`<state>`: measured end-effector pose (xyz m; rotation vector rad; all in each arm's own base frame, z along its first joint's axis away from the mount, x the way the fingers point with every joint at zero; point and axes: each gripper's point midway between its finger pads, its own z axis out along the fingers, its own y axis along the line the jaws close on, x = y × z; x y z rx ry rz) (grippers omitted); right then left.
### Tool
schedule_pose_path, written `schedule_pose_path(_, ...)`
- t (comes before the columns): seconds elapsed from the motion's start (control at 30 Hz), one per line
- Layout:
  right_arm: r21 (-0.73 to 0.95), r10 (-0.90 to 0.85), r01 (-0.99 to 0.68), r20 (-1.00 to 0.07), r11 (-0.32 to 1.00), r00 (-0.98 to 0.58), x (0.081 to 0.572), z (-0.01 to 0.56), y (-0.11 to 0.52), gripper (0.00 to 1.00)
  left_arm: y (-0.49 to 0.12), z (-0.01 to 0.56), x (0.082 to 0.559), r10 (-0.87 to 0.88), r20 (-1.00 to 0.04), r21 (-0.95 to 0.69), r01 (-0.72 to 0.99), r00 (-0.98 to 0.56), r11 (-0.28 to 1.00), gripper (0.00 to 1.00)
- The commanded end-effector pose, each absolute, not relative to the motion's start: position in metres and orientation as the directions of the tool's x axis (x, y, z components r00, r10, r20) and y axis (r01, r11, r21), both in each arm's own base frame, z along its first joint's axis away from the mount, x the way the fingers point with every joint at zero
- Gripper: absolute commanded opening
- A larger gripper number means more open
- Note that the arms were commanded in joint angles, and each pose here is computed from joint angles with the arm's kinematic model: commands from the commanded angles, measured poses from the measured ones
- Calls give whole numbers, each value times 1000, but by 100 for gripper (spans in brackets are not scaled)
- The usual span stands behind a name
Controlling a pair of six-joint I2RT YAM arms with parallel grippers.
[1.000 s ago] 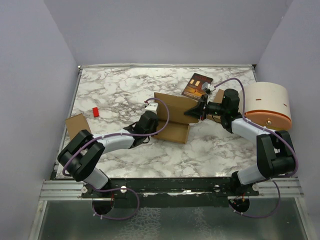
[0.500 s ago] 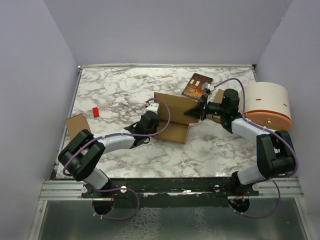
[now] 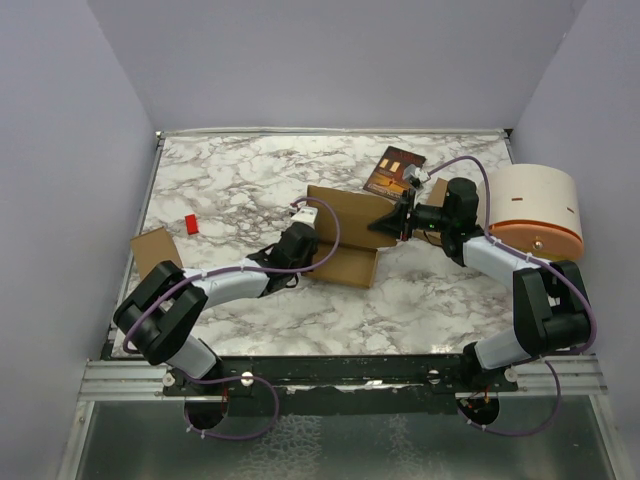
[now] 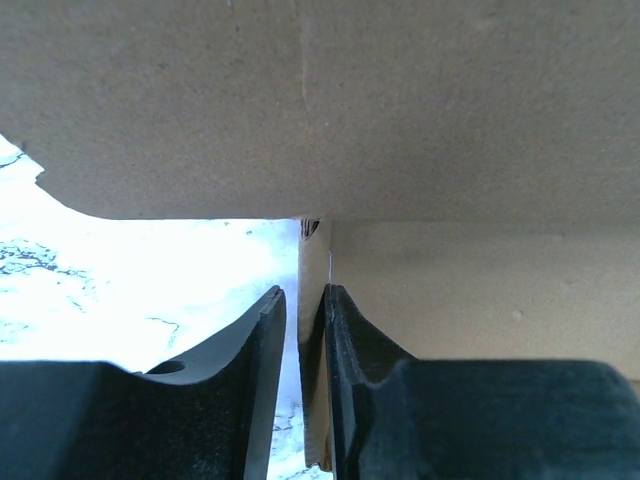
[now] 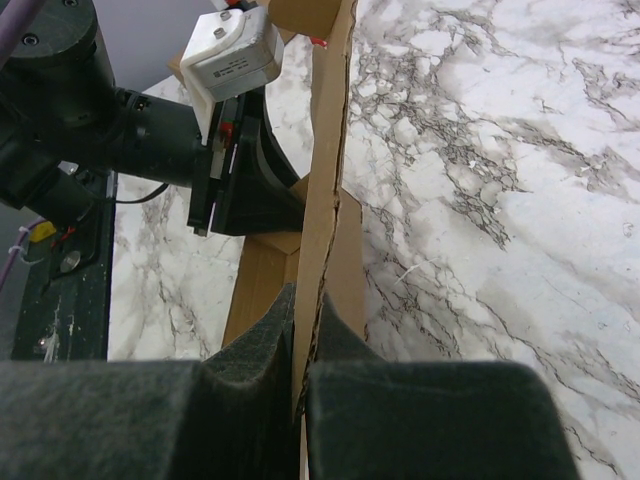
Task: Fold the paper box
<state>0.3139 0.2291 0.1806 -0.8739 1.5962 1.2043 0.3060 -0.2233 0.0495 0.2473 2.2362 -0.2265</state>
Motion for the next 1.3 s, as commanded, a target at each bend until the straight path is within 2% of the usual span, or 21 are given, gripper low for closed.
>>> schedule_pose_path(0.0,288,-10,-923,-954,255,-300,314,182,230,1,-215,50,299,140,-755,-39,257,-641,966,27)
schedule_pose_path(0.43,286,-11,-923,-954,257,-299,314,182,230,1,-220,52,292,139,-734,-59,266,-664,962,35)
schedule_pose_path(0.67,285,-11,-924,-955,256,-298,314,182,230,1,-218,48,288,151,-723,-39,258,-674,965,34)
schedule_pose_path(0.77,285,-12,-924,-955,256,-298,314,182,230,1,-215,44,288,159,-717,-24,251,-679,968,31)
schedule_pose_path(0.87,282,-12,-925,-955,255,-295,314,182,230,1,-212,39,288,167,-710,-8,244,-684,970,15)
schedule_pose_path(1.0,280,-14,-925,-956,256,-293,314,182,231,1,-207,34,288,185,-703,24,237,-687,971,0)
schedule_pose_path(1.27,279,-15,-926,-956,254,-293,314,182,231,1,-196,27,286,222,-685,82,229,-694,970,0)
